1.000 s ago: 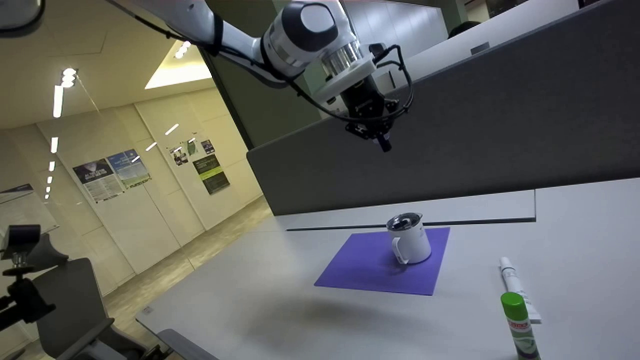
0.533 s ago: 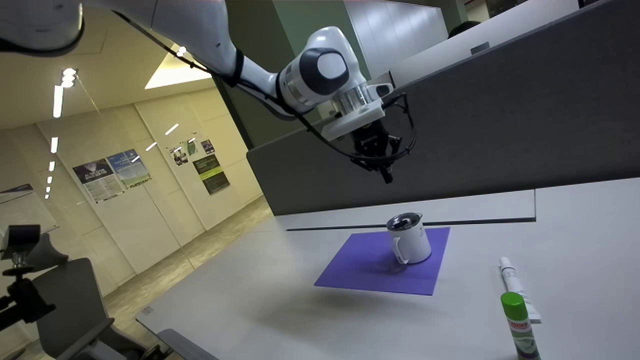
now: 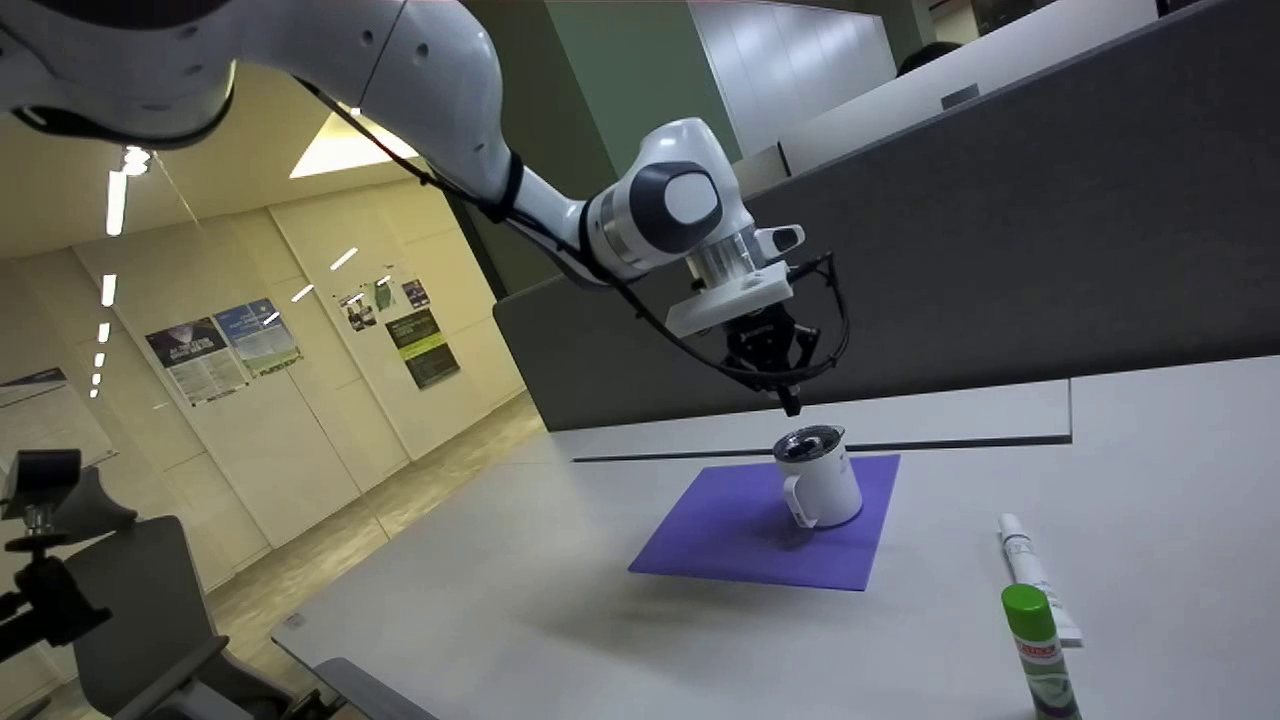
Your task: Close the sliding lid on the travel mug
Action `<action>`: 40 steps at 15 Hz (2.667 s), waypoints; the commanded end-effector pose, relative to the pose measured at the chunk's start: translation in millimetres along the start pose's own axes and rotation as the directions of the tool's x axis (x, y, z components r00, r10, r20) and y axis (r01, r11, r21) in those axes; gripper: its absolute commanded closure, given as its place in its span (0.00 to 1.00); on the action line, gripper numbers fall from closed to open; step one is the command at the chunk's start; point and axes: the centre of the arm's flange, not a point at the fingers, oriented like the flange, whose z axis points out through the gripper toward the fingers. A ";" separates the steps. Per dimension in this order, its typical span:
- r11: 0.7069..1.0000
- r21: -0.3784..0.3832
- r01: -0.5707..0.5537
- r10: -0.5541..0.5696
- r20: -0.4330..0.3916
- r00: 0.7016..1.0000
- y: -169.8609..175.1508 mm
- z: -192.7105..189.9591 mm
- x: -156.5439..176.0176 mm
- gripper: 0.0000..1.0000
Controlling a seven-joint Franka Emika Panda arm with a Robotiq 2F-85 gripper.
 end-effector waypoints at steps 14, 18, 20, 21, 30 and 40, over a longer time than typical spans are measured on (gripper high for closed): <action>1.000 0.020 0.006 -0.006 0.020 1.000 -0.2 51.4 25.3 1.00; 0.998 0.065 -0.009 0.005 0.062 0.998 -7.0 55.0 25.6 1.00; 0.997 0.080 -0.013 0.006 0.081 0.997 -10.5 56.9 25.9 1.00; 0.996 0.084 -0.019 0.011 0.089 0.996 -10.9 57.8 25.5 1.00; 0.995 0.079 -0.056 0.049 0.092 0.995 29.0 -13.5 20.2 0.74; 0.992 0.118 -0.032 0.023 0.075 0.997 46.2 -115.2 -9.6 0.12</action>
